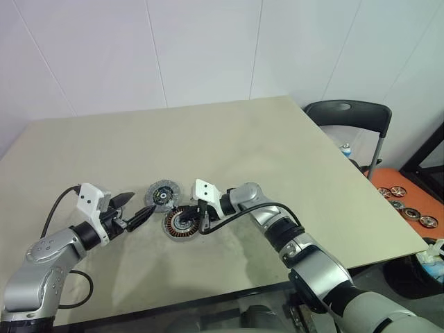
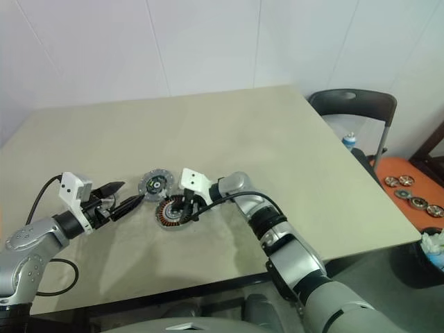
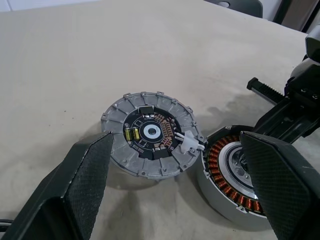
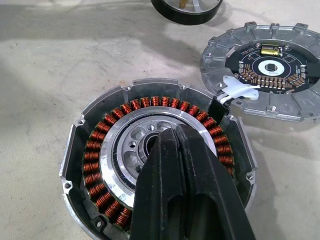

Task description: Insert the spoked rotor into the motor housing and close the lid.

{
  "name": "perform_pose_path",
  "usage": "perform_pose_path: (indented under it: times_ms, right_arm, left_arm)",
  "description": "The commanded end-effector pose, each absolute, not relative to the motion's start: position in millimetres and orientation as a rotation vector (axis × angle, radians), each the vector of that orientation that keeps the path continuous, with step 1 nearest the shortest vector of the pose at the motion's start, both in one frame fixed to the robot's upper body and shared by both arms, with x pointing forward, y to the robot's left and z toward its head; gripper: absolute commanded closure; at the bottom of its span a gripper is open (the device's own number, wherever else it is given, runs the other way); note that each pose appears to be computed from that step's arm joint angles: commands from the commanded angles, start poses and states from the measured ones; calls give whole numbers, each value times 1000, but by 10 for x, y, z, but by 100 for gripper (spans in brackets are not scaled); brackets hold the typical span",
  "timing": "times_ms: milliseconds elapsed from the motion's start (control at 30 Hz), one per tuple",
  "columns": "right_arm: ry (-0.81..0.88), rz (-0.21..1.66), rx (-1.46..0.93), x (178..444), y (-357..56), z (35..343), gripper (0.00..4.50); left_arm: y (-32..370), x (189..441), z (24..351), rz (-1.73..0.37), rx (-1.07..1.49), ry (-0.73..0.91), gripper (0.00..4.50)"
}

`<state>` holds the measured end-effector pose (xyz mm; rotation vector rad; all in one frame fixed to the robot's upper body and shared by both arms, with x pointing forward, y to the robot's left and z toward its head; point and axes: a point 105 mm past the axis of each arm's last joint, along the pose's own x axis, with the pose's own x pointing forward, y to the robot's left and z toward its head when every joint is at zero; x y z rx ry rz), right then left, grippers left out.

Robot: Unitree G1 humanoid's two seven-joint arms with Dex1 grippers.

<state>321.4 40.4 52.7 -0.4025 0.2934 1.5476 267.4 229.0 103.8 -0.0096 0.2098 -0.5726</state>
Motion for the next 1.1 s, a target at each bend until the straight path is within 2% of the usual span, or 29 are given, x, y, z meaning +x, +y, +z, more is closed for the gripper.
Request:
perform_pose_path:
  times_ms: [33, 167, 533, 700, 900, 1100]
  right_arm:
    - [319, 1572, -434, 3191, 366, 482, 446]
    - [321, 1606, -371, 3158, 402, 570, 446]
    - [272, 1639, -401, 3088, 501, 634, 446]
    - [229, 1588, -371, 3161, 590, 727, 446]
    - [225, 1577, -426, 3161, 582, 644, 446]
    - [222, 1531, -372, 3230, 585, 681, 446]
  left_arm:
    - [2317, 2698, 1149, -570, 8, 168, 18]
    - [2322, 2701, 1142, -566, 8, 170, 18]
    - [2325, 2699, 1131, -559, 4, 170, 18]
    - [2332, 2692, 1128, -555, 4, 171, 18]
    - [2318, 2701, 1129, -556, 2, 168, 18]
    - [2317, 2700, 1119, -557, 0, 170, 18]
